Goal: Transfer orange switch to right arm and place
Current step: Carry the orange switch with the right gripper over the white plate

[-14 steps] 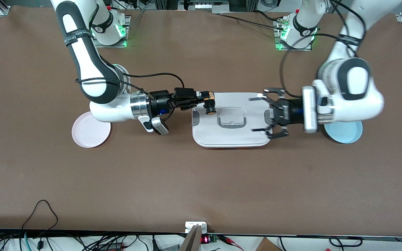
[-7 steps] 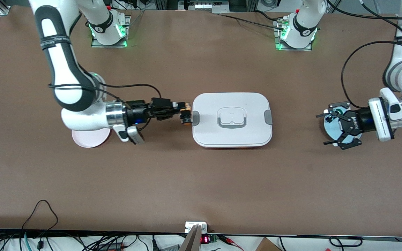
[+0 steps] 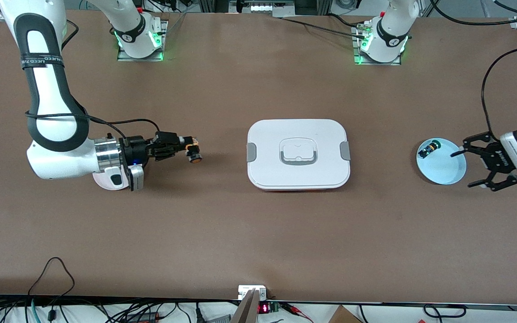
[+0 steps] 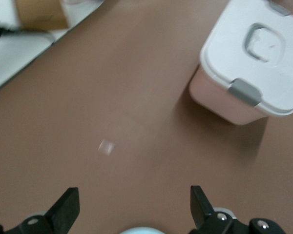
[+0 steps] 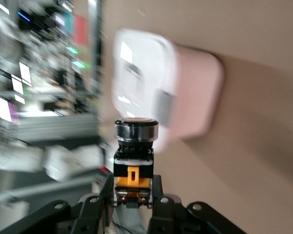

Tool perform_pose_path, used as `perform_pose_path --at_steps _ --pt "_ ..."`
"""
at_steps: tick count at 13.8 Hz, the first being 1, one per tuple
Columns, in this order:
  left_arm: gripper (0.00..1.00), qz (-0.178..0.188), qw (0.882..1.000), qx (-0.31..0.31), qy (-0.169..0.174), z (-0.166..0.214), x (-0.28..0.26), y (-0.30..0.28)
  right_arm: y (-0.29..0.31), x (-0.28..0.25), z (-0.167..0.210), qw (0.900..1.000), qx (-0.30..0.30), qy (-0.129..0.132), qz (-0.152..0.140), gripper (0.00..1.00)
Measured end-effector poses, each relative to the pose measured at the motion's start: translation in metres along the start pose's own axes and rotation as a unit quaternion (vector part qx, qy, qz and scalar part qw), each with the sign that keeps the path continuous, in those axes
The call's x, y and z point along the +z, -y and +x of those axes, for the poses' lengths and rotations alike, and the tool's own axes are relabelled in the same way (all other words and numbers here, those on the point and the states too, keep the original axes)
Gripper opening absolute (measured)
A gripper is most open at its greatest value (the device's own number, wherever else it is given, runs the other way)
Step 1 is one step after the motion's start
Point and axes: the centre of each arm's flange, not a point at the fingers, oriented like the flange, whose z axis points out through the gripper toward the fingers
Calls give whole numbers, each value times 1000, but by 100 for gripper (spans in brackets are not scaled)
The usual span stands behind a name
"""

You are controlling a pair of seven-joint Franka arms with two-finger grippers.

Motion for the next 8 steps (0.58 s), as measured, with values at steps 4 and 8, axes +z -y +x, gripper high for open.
perform_pose_path --at_steps 4,8 --pt "100 74 987 -122 78 14 -68 -2 -28 -22 -24 978 -101 114 -145 33" --pt "100 97 953 -254 135 41 -110 -30 -59 -58 -37 899 -247 241 -269 33"
